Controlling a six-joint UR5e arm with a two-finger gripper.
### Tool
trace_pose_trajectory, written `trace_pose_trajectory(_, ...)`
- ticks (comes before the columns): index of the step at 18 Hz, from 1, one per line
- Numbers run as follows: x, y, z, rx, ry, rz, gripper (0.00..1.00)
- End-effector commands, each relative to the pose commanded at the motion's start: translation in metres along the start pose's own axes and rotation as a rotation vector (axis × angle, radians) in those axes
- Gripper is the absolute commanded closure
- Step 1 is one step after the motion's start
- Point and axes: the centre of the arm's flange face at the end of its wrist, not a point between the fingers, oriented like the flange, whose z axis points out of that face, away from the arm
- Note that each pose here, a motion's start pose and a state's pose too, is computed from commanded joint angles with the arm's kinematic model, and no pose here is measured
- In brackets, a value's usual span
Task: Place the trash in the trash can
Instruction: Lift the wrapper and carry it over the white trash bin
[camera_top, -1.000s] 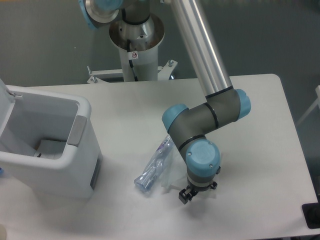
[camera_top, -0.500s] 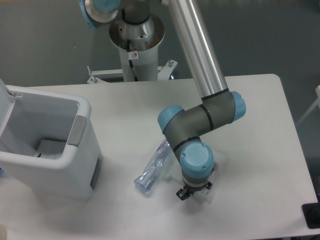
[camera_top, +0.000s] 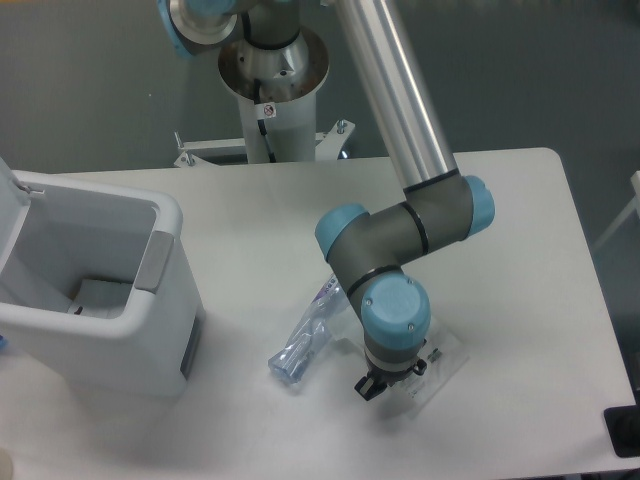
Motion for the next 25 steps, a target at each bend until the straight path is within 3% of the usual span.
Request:
trace_pose_trajectory(6,0.008,0.007,-0.138,0.171,0.142,0.015,1.00)
trace_pose_trajectory(9,0.018,0.018,-0.203,0.254,0.210,0.080,1.00)
trace_pose_trajectory(13,0.058,0.067,-0.282,0.327,0.357,0.216,1.00)
trace_pose_trajectory(16,0.071,0.102,-0.336,0.346,0.523,0.276,1.00)
trace_pose_trajectory(20,0.074,0.144,-0.395,0.374,0.665,0.326,1.00)
trace_pose_trajectory(25,0.097,0.201,-0.420,0.349,0.751,0.413,1.00)
